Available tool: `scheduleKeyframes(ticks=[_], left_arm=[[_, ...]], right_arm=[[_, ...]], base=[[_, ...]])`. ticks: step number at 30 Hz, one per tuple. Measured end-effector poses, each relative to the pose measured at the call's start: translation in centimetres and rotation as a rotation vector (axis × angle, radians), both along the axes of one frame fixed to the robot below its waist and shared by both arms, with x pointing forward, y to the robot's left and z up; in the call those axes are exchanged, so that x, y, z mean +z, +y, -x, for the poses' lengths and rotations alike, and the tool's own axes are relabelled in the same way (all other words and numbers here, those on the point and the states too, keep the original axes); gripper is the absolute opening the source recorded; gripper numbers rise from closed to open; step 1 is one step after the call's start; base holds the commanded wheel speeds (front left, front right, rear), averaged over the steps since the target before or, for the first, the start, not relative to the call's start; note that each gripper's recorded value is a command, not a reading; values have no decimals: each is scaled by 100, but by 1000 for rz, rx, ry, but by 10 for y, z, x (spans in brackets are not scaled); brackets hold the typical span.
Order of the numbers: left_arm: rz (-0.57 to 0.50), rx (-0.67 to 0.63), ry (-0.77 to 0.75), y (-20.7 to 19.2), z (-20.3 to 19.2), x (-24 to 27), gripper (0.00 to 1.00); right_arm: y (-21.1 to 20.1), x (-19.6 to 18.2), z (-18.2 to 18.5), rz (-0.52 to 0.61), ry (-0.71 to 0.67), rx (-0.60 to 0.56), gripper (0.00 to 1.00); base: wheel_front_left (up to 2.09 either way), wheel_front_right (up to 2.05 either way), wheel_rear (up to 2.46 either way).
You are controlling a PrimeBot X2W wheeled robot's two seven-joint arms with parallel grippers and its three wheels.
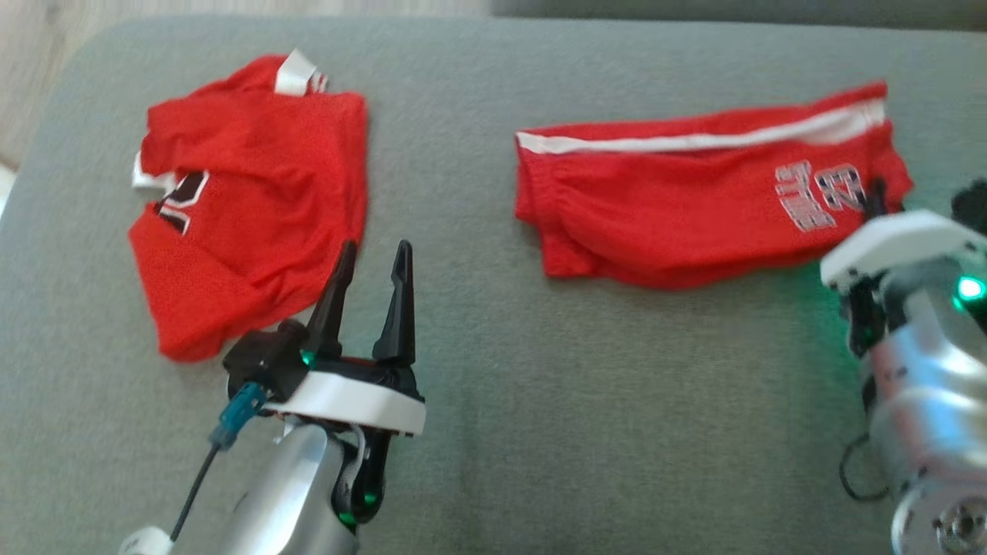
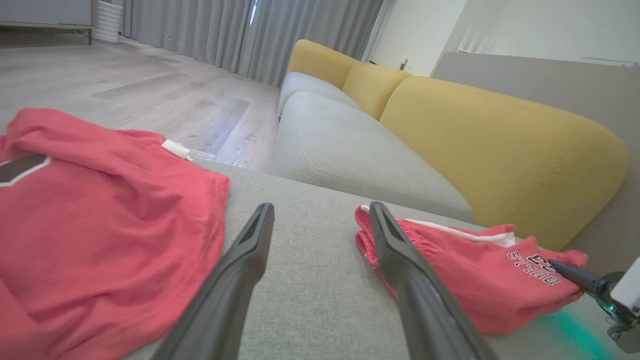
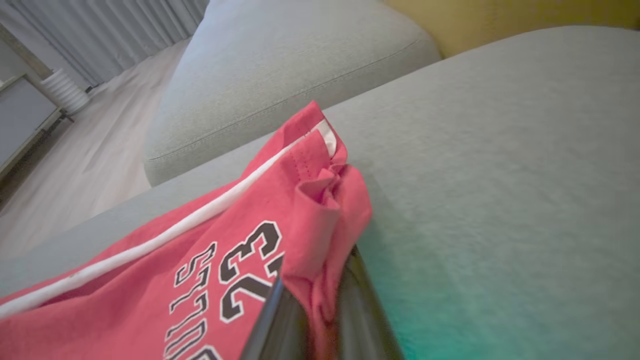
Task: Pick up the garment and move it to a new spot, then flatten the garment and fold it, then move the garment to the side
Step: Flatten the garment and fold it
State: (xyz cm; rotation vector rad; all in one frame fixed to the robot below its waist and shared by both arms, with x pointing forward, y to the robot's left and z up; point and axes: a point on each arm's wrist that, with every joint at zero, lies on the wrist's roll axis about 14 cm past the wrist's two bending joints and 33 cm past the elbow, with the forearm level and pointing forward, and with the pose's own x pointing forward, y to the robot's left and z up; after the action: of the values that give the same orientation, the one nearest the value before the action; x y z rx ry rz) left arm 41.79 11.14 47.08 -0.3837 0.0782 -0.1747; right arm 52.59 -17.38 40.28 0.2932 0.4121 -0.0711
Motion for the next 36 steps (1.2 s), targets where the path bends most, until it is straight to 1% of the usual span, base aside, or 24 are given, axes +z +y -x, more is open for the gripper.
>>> scheduleKeyframes(ticks=[5, 9, 12, 16, 21, 29, 32, 36], left_arm=[[12, -33, -31, -12, 4, 11, 100], [14, -53, -40, -19, 7, 15, 100], [11, -61, -39, -20, 7, 13, 100], [0, -55, -31, -17, 7, 10, 100], [-5, -40, -27, -10, 10, 9, 100], [-15, -7, -50, 2, 17, 18, 100], [-18, 7, -55, 7, 20, 20, 100], [-22, 33, -39, 15, 31, 16, 100]], right_arm=[[-45, -4, 36, 20, 11, -97, 0], [-63, -13, 59, 23, 33, -141, 0], [-66, -13, 59, 10, 22, -163, 0], [-62, -9, 52, 7, -4, -159, 0], [-33, 7, 37, 9, -65, -82, 0], [29, 56, 16, -5, -219, 91, 0], [55, 70, 15, -21, -265, 164, 0], [93, 75, 24, -56, -289, 266, 0]], base=[[0, 0, 0], [0, 0, 0], [0, 0, 0], [0, 0, 0], [0, 0, 0], [0, 0, 0], [0, 0, 0], [0, 0, 0]])
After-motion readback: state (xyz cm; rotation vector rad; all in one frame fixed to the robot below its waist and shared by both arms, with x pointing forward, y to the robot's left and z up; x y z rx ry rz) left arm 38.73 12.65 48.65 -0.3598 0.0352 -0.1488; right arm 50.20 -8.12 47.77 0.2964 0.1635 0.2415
